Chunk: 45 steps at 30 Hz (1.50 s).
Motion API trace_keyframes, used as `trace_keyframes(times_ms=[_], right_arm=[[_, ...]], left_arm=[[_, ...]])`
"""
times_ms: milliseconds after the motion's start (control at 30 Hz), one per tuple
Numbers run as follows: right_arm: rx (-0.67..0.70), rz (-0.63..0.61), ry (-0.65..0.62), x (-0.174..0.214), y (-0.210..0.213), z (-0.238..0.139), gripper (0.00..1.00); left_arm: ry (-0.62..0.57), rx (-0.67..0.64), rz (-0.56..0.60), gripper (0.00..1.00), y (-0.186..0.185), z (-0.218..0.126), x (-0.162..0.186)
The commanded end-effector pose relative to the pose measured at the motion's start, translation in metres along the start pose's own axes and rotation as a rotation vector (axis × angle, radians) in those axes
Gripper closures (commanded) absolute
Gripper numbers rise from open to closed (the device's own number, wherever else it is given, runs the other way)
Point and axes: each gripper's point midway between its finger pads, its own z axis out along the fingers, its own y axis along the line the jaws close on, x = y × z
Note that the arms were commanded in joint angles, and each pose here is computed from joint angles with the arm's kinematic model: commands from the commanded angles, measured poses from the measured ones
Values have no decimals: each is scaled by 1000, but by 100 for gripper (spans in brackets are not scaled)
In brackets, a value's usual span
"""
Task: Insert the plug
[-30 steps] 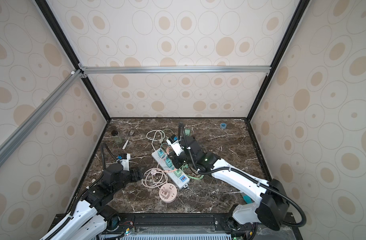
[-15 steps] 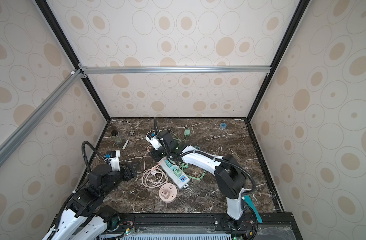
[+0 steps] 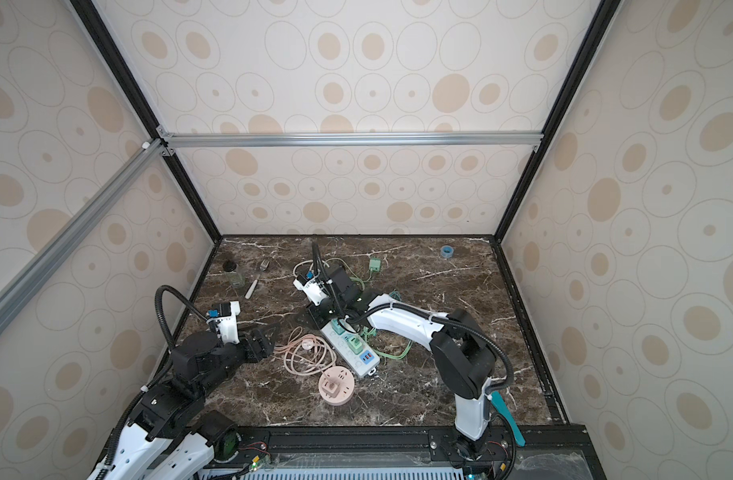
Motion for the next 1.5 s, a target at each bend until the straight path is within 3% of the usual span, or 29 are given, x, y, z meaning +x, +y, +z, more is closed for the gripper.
trace_keyframes(times_ms=[0,133,333,533,1000,1467], right_arm=[[42,-51,-60,-17,-1,-29,53],[158,-17,-98,-20,-28,-49,51],[435,66,-120,-22,-96,-80,50],[613,221,-129,-14,-176,-96,50],[818,387,11,-4,-292,-91,45],[799,525,57,5,-332,-49,37]], left_arm=[[1,36,10,21,-6,7,1],[6,62,16,22,-9,14,4],[57,83,24,22,-10,24,17],[69,140,25,21,-19,26,21],[78,198,-5,21,-23,22,32],[58,236,-6,21,-29,16,29]])
